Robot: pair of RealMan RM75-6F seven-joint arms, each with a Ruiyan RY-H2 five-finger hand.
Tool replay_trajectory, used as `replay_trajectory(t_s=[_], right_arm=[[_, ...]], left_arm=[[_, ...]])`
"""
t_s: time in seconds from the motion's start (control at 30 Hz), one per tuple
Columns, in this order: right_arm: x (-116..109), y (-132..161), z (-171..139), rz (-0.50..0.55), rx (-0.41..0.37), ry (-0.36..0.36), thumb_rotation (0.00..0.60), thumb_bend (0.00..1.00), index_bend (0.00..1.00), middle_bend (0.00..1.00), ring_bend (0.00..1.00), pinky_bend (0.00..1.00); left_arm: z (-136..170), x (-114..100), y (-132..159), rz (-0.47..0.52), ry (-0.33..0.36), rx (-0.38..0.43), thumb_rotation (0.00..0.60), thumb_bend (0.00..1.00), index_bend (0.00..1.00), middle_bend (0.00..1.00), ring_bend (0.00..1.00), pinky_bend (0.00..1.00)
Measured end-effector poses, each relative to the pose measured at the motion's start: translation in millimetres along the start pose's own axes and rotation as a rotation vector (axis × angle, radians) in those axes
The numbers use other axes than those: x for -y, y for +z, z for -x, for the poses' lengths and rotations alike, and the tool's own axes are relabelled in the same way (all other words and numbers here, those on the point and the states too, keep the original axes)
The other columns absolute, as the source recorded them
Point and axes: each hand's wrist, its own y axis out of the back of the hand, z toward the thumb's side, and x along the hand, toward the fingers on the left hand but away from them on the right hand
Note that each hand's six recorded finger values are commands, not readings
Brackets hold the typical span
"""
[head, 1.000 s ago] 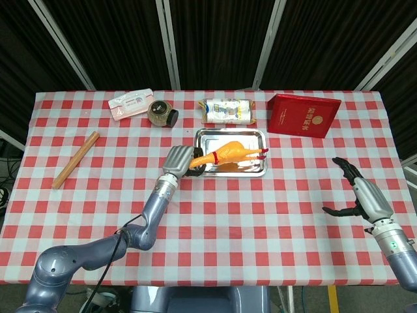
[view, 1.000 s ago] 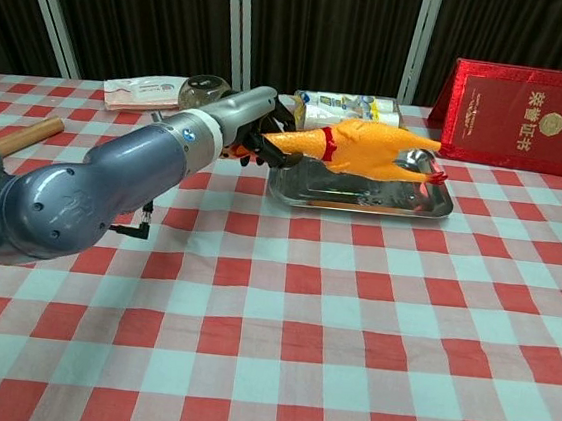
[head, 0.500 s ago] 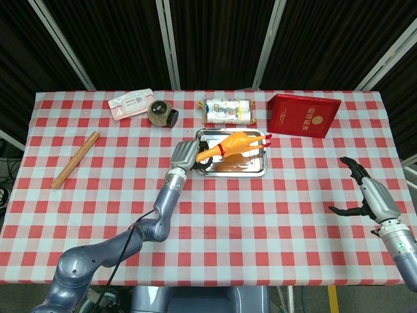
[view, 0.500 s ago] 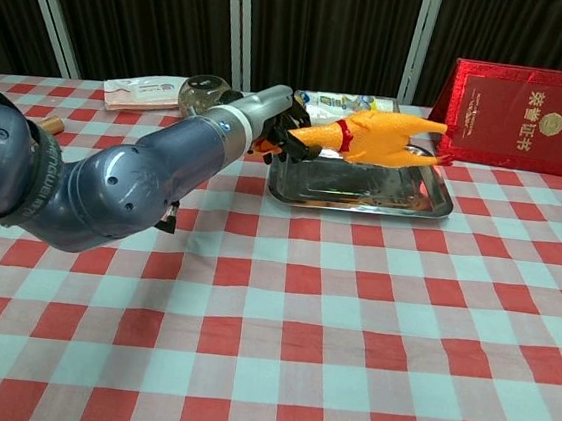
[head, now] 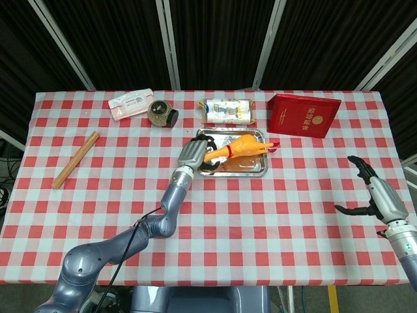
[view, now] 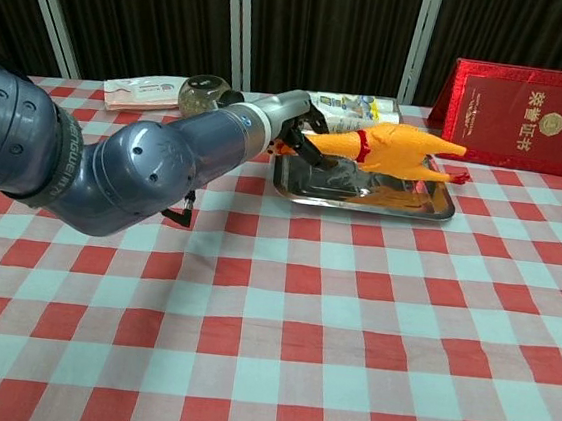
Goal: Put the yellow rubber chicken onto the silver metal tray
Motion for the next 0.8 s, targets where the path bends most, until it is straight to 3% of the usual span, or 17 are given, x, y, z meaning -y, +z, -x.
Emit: replay_trajectory(t_s=[0.2,0.43,0.8], right_arm=[[1,0,0,0.003,-0.004,0.004,0.593,0.13,0.00,0.02,0.00,0.18],[2,2,-1,0.007,-0.012,0.003,0.592,0.13,0.00,0.02,0.00,0.18],[-1,6,-4,0.003,-0.032,-0.020,0.592,0.13,0.00,0.02,0.00,0.18]], left_arm=[[1,-8,-1,-0.052,-0.012,0.008,0.588,0.11,0.00,0.00,0.00,0.01],[7,-25,2,-0.073,0.015,0.034,0.574,0.11,0.00,0.00,0.00,0.00],[40,-74,-6,-0.079,0.091,0.103,0.600,0.15,0.00,0.00,0.00,0.00]])
